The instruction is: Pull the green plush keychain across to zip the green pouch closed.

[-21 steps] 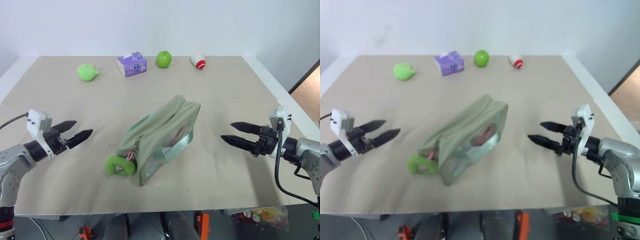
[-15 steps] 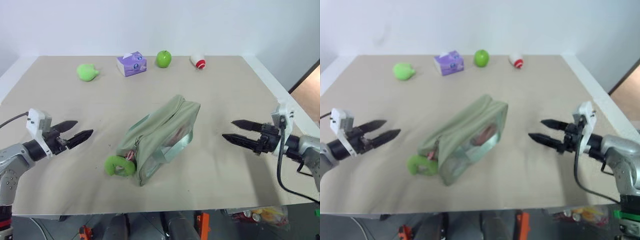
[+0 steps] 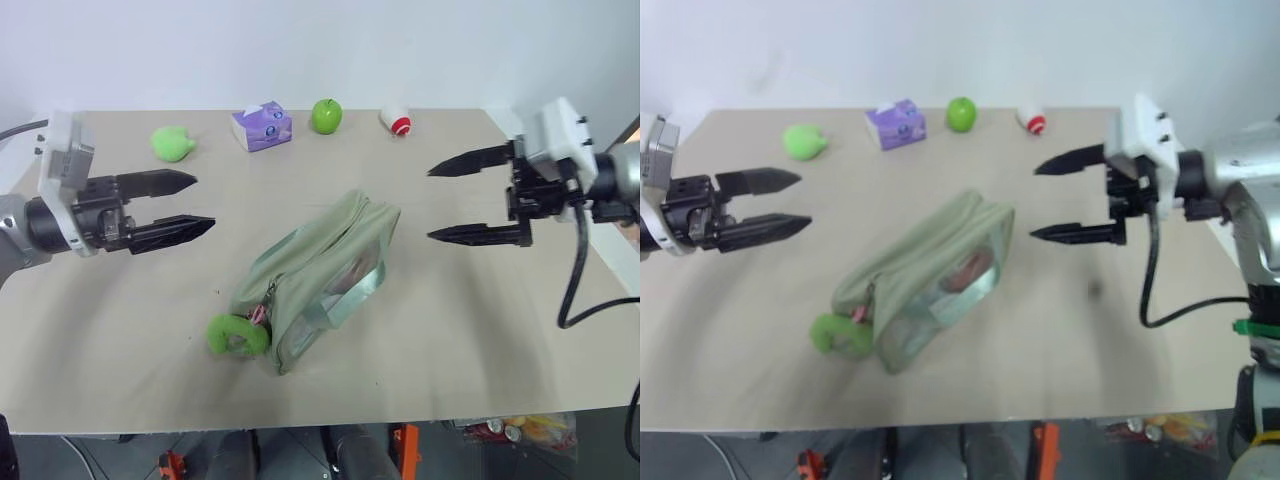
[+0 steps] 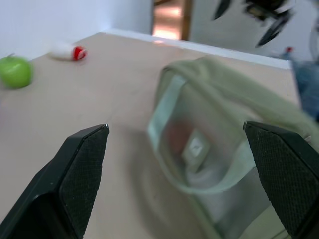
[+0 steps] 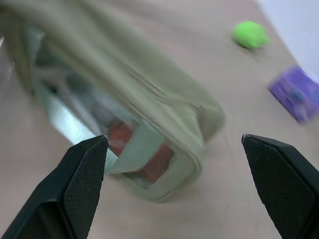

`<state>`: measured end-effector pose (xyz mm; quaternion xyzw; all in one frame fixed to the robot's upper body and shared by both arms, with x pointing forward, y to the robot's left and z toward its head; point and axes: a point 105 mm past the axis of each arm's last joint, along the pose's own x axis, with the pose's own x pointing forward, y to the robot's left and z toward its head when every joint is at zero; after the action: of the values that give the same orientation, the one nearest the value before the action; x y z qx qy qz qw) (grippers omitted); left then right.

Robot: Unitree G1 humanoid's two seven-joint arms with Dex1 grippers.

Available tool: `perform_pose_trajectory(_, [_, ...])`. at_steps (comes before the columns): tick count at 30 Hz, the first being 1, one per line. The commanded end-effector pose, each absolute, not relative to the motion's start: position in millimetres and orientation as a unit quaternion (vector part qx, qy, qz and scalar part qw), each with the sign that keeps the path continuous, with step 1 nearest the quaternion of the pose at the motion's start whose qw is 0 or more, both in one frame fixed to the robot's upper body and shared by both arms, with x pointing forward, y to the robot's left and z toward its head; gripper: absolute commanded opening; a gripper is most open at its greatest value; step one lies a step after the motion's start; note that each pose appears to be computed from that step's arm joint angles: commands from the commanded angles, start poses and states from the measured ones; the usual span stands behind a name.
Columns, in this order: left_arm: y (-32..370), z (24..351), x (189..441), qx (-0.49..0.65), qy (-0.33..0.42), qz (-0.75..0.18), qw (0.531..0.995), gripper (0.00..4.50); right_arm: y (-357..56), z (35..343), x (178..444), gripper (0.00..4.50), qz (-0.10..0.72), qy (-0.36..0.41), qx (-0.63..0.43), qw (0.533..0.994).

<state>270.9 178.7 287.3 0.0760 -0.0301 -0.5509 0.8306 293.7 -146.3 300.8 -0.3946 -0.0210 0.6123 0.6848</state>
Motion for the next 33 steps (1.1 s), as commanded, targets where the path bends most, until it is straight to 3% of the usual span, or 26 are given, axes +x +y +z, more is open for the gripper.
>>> perform_pose_trajectory(1, [167,297,266,0.082,-0.050,-0.572,0.815,4.50,-124,315,282,4.46,0.649,-0.052,-0.450,0.611])
perform_pose_trajectory(8, [161,293,278,0.067,-0.063,-0.565,0.820,4.50,-99,293,280,4.46,0.700,-0.030,-0.484,0.524])
perform_pose_trajectory(18, [159,296,279,0.046,-0.083,-0.554,0.827,4.50,-90,259,290,4.46,0.724,-0.005,-0.486,0.490])
perform_pose_trajectory(22, [157,293,280,0.043,-0.084,-0.552,0.829,4.50,-86,256,303,3.42,0.714,-0.012,-0.484,0.505])
perform_pose_trajectory(25, [157,292,281,0.043,-0.085,-0.550,0.830,4.50,-89,253,310,2.36,0.709,-0.003,-0.482,0.515])
perform_pose_trajectory(26, [157,292,281,0.043,-0.085,-0.549,0.830,4.50,-90,251,310,1.81,0.708,-0.001,-0.484,0.515])
perform_pose_trajectory(28, [157,292,281,0.042,-0.087,-0.548,0.831,4.50,-91,250,312,1.22,0.706,0.002,-0.485,0.516])
perform_pose_trajectory(29, [158,292,282,0.042,-0.089,-0.547,0.832,4.50,-92,249,312,1.22,0.706,0.004,-0.485,0.516])
perform_pose_trajectory(31, [158,293,283,0.033,-0.094,-0.544,0.833,4.50,-97,246,312,0.43,0.704,0.019,-0.487,0.517])
perform_pose_trajectory(32, [159,294,284,0.031,-0.096,-0.544,0.833,4.50,-99,245,313,0.43,0.702,0.025,-0.487,0.519])
perform_pose_trajectory(33, [159,294,284,0.030,-0.097,-0.543,0.834,4.50,-101,244,315,0.11,0.699,0.029,-0.488,0.522])
